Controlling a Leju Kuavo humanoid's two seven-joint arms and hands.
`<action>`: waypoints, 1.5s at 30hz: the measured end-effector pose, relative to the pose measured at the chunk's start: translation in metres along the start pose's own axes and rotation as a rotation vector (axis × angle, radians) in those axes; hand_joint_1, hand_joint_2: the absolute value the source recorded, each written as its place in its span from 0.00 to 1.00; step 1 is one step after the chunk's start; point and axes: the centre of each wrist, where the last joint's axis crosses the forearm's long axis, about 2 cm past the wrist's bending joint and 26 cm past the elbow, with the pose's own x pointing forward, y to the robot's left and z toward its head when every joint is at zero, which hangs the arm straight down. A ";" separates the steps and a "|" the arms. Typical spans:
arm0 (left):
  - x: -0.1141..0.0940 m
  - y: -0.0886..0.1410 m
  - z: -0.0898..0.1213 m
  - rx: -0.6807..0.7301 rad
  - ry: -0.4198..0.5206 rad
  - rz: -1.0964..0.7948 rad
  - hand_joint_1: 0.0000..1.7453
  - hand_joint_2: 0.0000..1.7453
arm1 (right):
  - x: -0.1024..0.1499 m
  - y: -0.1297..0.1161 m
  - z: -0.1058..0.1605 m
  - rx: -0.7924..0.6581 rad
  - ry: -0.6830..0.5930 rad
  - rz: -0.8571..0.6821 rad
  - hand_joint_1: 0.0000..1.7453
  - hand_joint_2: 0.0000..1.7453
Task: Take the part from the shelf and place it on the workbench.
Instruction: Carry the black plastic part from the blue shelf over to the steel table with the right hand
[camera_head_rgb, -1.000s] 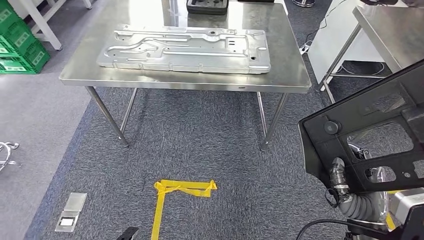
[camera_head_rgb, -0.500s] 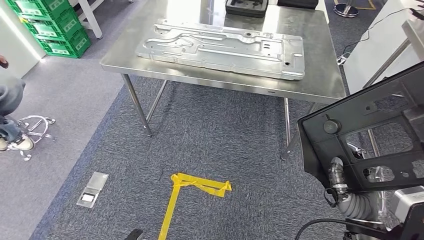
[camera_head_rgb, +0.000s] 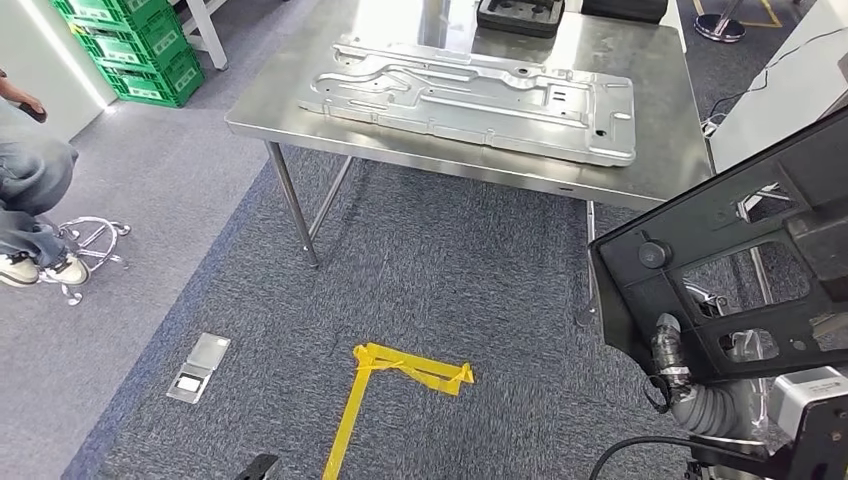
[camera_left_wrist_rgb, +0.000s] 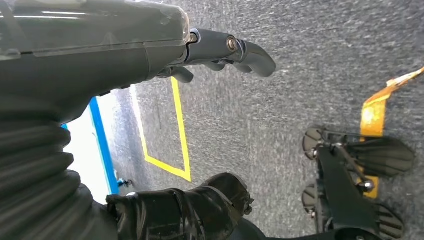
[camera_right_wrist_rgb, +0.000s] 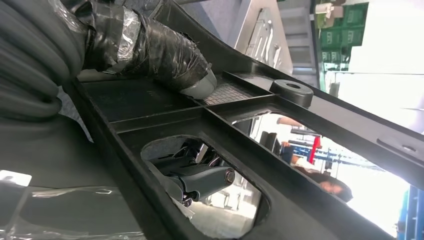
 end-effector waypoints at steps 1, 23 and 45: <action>0.000 0.000 0.000 0.000 0.001 -0.001 0.00 1.00 | 0.000 0.000 0.000 0.001 0.001 0.003 1.00 1.00; -0.001 0.001 0.000 -0.008 0.002 -0.026 0.00 1.00 | -0.003 0.008 0.009 -0.001 0.027 0.017 1.00 1.00; -0.003 0.007 0.002 -0.014 0.011 -0.064 0.00 1.00 | 0.004 0.013 -0.002 0.040 0.055 0.129 1.00 1.00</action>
